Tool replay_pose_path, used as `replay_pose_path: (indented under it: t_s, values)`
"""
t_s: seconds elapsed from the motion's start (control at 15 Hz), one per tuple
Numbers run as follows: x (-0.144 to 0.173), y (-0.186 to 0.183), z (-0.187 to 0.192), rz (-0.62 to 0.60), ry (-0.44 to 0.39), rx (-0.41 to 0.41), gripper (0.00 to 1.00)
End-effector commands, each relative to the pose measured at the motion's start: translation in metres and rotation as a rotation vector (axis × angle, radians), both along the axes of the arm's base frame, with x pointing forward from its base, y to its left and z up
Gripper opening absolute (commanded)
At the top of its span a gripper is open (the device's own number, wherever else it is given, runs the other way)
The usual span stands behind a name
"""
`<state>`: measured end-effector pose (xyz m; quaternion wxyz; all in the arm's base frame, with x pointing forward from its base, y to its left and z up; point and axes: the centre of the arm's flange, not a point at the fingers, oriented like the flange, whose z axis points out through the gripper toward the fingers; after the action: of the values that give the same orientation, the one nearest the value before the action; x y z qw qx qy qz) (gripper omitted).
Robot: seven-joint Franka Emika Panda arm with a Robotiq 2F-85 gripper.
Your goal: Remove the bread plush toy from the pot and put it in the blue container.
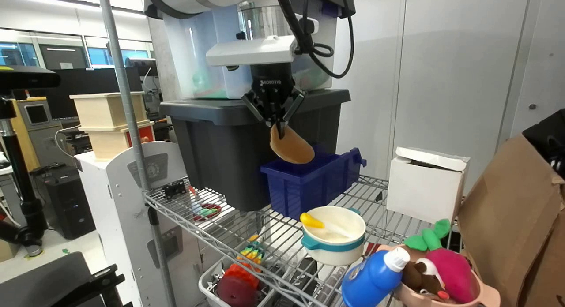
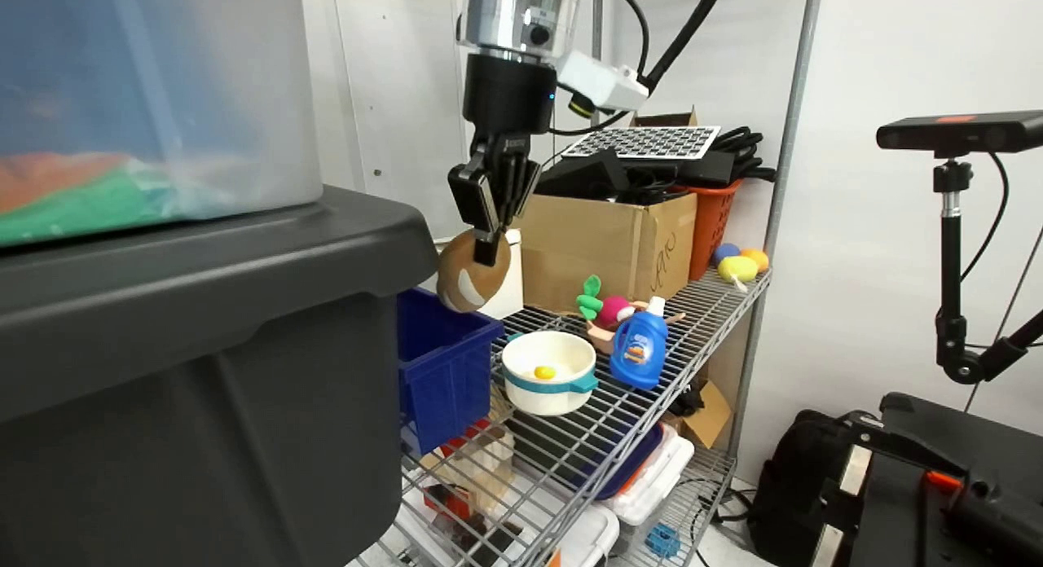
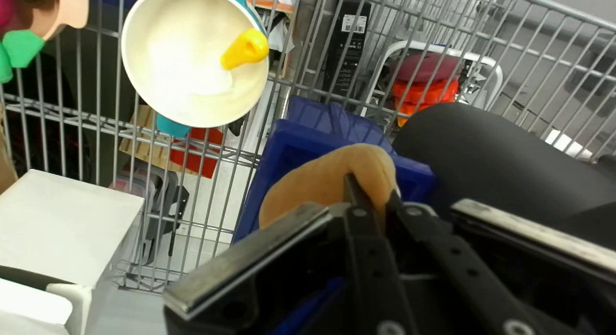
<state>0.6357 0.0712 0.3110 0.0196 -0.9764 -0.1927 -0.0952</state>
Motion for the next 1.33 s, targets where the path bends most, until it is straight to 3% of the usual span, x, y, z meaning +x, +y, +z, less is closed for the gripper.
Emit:
replay_pose_path:
  t_s: [0.0, 0.53, 0.6, 0.67, 1.27]
  values:
    - [0.017, 0.011, -0.004, 0.029, 0.001, 0.011, 0.02]
    - [0.051, 0.021, -0.001, 0.036, -0.03, 0.017, 0.02]
    - [0.054, 0.02, -0.001, 0.032, -0.031, 0.019, 0.23]
    - [0.056, 0.02, 0.0, 0.029, -0.031, 0.023, 0.33]
    - [0.053, 0.004, 0.025, 0.012, -0.075, 0.03, 0.97]
